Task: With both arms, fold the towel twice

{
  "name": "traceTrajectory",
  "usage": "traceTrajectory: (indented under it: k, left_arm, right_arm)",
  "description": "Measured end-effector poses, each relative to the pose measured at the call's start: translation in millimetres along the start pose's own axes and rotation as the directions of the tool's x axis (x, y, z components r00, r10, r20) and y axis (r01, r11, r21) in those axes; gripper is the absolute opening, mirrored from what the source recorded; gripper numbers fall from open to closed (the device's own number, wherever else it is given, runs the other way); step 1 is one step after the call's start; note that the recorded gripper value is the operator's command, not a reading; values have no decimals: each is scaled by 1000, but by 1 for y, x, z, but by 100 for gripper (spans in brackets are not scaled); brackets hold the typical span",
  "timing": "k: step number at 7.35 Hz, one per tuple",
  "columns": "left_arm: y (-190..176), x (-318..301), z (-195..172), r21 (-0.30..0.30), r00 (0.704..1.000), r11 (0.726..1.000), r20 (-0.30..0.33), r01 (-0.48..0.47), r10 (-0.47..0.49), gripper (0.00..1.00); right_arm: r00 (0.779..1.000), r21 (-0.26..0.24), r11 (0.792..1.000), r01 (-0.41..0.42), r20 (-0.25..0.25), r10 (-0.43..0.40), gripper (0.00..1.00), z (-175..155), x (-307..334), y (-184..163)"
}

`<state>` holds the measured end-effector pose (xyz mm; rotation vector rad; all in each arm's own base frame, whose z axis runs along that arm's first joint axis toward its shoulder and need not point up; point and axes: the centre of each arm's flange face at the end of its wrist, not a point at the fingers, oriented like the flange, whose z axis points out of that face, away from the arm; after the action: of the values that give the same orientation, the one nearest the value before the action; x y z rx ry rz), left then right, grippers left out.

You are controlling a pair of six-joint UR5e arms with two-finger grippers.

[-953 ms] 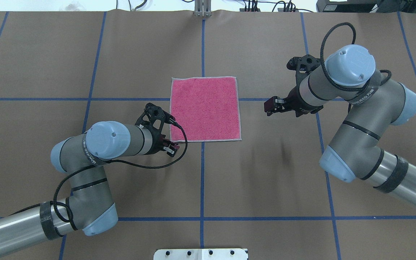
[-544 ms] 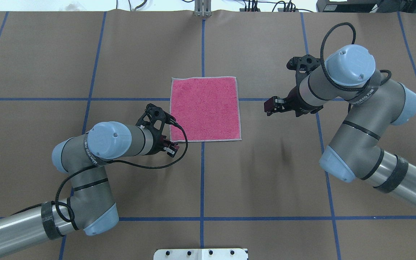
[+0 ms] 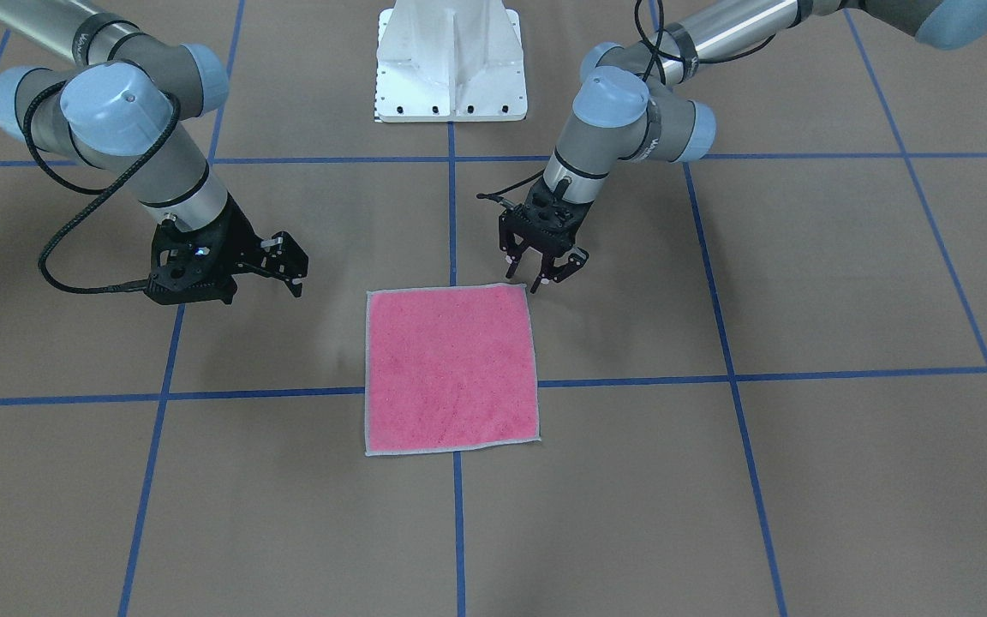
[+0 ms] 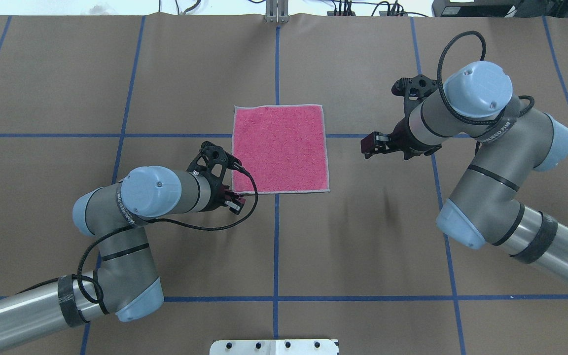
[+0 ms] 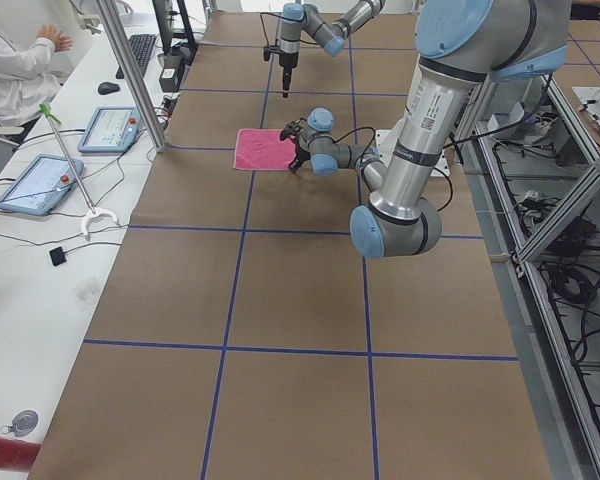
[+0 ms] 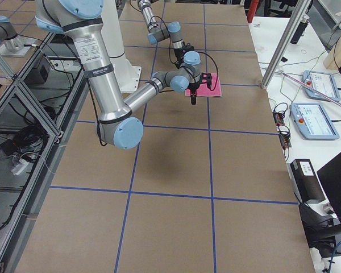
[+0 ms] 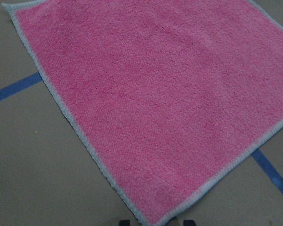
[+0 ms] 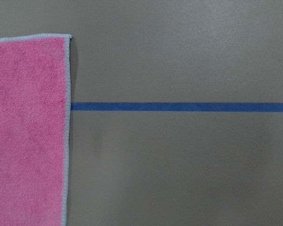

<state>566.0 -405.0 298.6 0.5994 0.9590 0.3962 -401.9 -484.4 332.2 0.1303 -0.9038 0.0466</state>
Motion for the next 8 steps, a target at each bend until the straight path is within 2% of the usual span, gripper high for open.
traceTrajectory:
  k: [8]
  left_arm:
    - [-3, 1, 0, 6, 999, 999, 4, -53, 53, 49]
  right_arm:
    - [1000, 0, 1000, 0, -1, 0, 99, 0, 0, 0]
